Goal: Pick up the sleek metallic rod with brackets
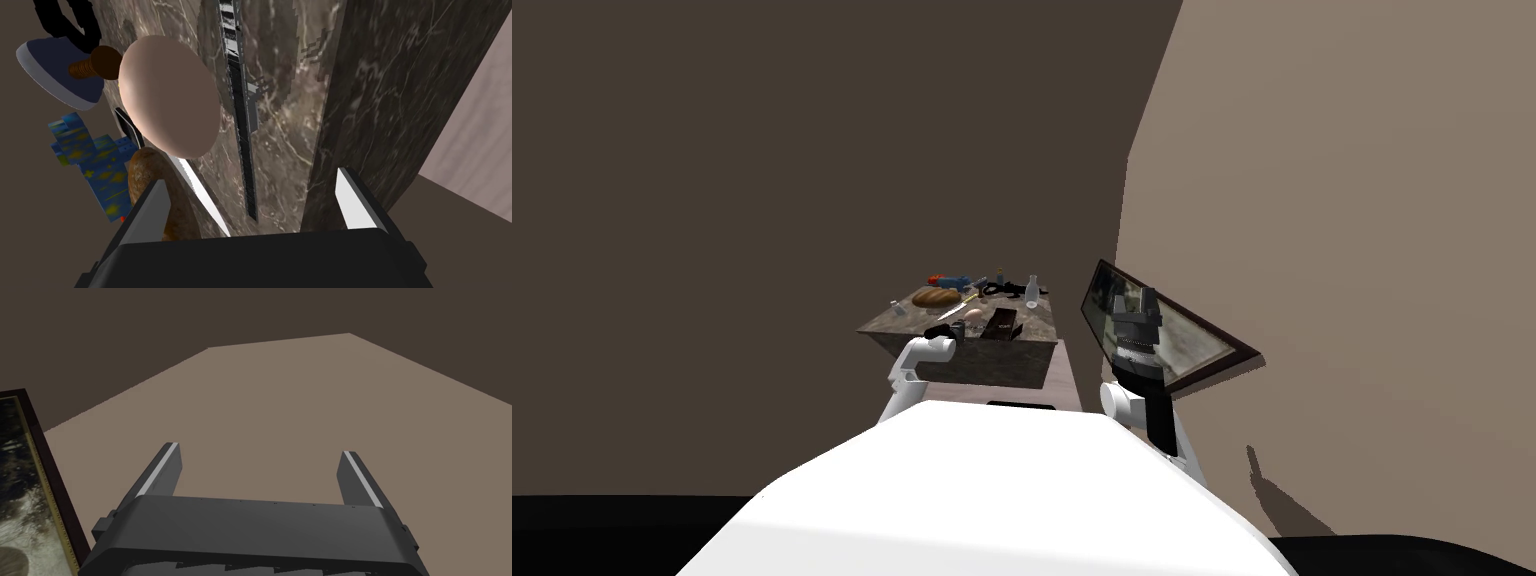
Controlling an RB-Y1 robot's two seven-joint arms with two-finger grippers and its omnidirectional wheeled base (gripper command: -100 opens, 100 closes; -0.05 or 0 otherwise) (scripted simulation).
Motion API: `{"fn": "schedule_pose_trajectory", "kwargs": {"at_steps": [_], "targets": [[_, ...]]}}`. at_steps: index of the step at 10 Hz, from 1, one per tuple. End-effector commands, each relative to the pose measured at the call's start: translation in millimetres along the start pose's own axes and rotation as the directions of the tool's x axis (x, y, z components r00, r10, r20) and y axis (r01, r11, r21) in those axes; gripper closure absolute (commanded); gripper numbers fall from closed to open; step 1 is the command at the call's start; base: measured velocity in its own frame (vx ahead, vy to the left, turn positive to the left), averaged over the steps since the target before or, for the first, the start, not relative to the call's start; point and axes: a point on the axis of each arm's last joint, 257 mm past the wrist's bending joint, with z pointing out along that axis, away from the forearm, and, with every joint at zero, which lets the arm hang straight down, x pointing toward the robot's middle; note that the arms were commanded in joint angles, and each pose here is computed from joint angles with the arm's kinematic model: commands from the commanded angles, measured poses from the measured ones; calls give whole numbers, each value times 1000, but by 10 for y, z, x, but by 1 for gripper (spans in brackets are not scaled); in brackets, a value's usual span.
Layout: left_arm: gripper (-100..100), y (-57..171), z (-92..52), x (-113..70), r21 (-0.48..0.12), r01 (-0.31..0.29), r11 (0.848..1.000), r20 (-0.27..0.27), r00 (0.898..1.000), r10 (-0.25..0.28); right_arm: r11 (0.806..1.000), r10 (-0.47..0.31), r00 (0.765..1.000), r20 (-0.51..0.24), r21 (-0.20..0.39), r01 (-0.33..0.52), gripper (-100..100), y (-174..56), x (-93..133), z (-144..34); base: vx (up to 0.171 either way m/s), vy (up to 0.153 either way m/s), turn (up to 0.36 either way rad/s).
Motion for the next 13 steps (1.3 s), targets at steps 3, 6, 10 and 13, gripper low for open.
{"fn": "schedule_pose_trajectory", "kwargs": {"at_steps": [3, 6, 10, 13], "targets": [[-100, -62, -114, -88, -23, -8, 1000, 15, 1000, 8, 1000, 0, 1000, 0, 0, 0, 0, 0, 0, 0, -18, 98, -77], [-100, -109, -231, -148, -41, -13, 999, 27, 1000, 14, 1000, 0, 1000, 0, 0, 0, 0, 0, 0, 0, -20, 79, -73], [-100, -166, -389, -201, -61, -13, 998, 42, 999, 16, 1000, 0, 1000, 0, 0, 0, 0, 0, 0, 0, -17, 65, -63], [-100, -187, -487, -217, -75, -8, 997, 51, 999, 11, 1000, 0, 1000, 0, 0, 0, 0, 0, 0, 0, -17, 43, -44]]}}
